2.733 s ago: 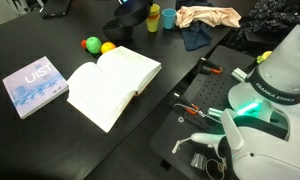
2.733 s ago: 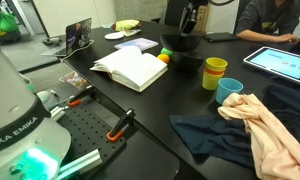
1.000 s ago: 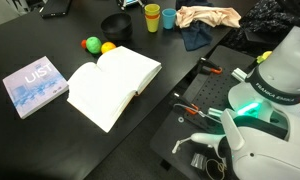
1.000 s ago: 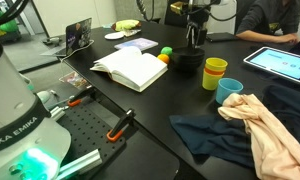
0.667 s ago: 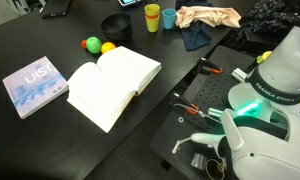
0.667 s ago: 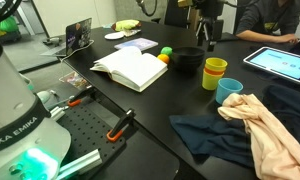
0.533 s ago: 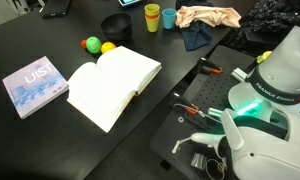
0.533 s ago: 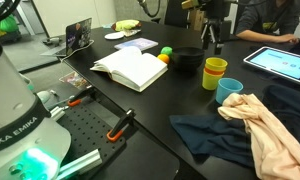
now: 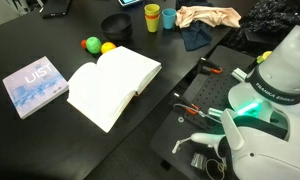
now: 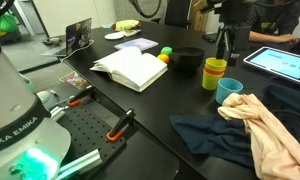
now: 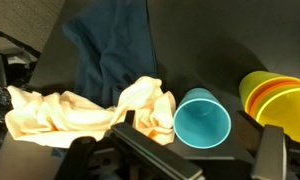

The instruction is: Pick up the black bowl and stack it on top of the other black bowls, pick up the blue cup and stack it in the top yellow cup

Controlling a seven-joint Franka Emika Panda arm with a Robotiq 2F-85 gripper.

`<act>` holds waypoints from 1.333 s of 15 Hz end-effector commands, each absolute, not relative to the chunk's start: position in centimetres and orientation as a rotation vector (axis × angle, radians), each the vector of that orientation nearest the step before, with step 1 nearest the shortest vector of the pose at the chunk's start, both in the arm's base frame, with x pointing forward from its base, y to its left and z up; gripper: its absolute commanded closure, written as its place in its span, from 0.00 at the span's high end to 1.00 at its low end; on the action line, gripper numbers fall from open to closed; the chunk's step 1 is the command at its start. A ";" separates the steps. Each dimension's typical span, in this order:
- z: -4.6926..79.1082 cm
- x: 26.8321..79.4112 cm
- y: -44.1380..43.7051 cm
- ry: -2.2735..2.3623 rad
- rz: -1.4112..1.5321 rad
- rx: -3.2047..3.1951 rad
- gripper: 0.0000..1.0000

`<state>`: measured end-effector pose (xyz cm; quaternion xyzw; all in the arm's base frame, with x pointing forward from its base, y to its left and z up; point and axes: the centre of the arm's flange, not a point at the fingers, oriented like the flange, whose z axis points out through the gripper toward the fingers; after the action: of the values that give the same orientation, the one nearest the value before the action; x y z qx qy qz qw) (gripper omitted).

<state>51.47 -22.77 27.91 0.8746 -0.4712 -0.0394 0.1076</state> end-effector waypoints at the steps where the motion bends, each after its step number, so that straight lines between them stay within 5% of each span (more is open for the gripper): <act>1: 27.4 48.8 -24.3 -1.566 -0.087 2.476 1.00; 18: 18.1 50.5 -26.2 -1.934 0.036 2.142 1.00; 20: 17.8 50.6 -26.0 -1.931 0.037 2.148 0.74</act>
<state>49.72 -26.13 18.11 0.7425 -0.6575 -0.0011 0.1279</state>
